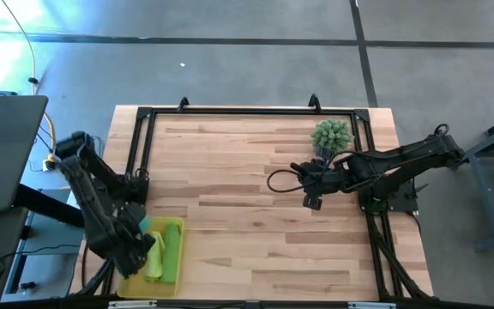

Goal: Roll microfiber towels into tight, uniform cylinder then place into a basket
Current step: Put the blue microfiber towel into the yellow bin

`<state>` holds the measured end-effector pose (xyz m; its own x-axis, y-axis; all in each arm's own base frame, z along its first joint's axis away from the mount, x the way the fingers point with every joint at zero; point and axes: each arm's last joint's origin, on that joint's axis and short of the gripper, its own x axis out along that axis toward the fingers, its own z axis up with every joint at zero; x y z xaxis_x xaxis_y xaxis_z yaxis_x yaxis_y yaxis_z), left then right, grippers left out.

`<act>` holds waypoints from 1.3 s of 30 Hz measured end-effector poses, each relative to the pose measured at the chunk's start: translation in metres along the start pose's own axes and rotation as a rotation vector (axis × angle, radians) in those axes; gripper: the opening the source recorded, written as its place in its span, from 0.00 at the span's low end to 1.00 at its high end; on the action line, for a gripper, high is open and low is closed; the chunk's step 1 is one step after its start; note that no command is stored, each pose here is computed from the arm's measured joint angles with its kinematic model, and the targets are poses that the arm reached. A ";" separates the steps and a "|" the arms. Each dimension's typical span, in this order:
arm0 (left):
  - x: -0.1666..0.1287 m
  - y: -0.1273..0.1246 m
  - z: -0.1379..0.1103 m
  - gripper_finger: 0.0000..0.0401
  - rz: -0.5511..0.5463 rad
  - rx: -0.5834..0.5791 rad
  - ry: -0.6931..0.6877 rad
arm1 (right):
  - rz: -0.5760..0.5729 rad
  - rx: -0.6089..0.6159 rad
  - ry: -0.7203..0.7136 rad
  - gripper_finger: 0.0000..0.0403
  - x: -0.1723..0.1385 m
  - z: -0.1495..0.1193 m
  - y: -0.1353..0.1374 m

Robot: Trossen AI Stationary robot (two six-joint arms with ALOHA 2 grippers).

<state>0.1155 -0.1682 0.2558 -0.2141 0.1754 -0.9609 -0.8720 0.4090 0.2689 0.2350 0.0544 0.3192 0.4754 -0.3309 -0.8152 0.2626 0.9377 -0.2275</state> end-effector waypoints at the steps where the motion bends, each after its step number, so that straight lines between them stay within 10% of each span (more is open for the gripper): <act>1: 0.004 -0.004 -0.003 0.01 0.038 0.001 0.008 | 0.000 0.000 0.000 0.39 0.000 0.000 0.000; 22: 0.056 -0.110 -0.049 0.02 0.327 -0.060 -0.035 | 0.048 0.016 0.007 0.39 0.000 0.001 0.002; 39: 0.072 -0.138 -0.061 0.14 0.263 -0.072 -0.059 | 0.058 0.013 0.011 0.39 0.000 0.000 0.002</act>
<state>0.1936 -0.2669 0.1454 -0.4133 0.3201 -0.8525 -0.8191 0.2783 0.5016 0.2358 0.0564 0.3191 0.4805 -0.2749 -0.8328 0.2458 0.9537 -0.1730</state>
